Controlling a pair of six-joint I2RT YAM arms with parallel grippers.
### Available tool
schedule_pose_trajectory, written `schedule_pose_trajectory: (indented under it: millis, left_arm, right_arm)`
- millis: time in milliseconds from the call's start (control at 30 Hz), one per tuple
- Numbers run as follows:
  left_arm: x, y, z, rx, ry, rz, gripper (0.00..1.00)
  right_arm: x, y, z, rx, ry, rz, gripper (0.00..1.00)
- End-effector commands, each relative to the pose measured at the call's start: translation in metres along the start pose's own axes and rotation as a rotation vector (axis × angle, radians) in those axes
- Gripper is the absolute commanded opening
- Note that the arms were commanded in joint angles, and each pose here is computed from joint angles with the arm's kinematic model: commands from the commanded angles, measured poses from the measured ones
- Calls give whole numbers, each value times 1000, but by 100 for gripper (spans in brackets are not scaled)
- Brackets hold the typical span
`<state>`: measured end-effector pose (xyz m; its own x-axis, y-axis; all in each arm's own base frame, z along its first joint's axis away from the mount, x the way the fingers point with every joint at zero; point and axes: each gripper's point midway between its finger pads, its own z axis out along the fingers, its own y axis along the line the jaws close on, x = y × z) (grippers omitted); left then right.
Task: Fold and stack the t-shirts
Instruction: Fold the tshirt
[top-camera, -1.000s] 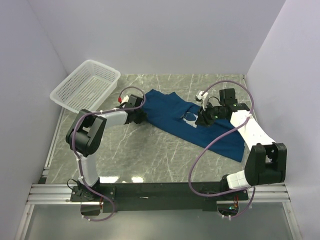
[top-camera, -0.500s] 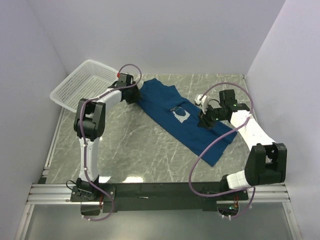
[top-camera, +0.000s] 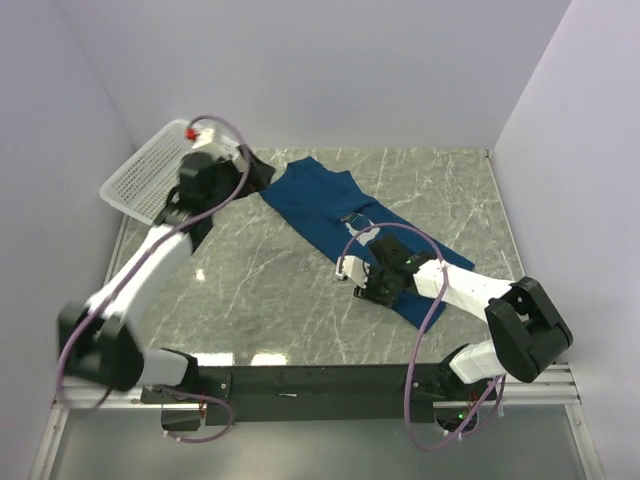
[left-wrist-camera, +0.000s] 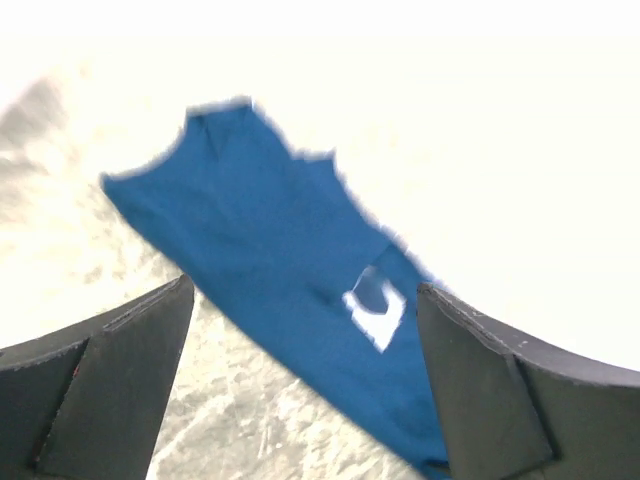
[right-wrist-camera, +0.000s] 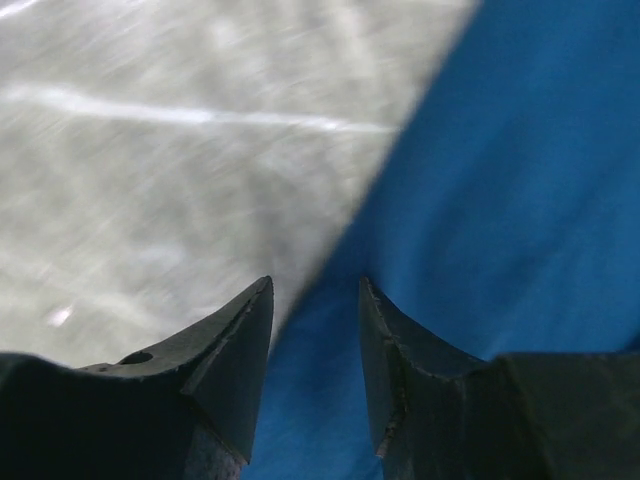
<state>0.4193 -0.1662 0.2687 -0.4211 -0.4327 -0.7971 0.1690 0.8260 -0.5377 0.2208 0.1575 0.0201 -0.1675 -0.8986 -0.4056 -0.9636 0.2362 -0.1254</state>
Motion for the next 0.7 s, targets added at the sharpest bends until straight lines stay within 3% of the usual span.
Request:
schedule_pose_trajectory:
  millis: [0, 33, 167, 400, 667]
  left_arm:
    - [-21, 22, -41, -94, -164, -37, 100]
    - [-30, 17, -63, -79, -210, -47, 99]
    - [12, 37, -97, -101, -149, -96, 99]
    - [66, 39, -130, -34, -53, -206, 99]
    - [111, 39, -134, 36, 46, -326, 99]
  right_arm:
    - [-12, -32, 4, 193, 11, 91, 46]
    - [-13, -31, 7, 191, 19, 90, 46]
    - [-5, -27, 22, 174, 80, 122, 40]
    - [-5, -3, 27, 89, 129, 89, 0]
    - [-110, 78, 29, -265, -31, -53, 0]
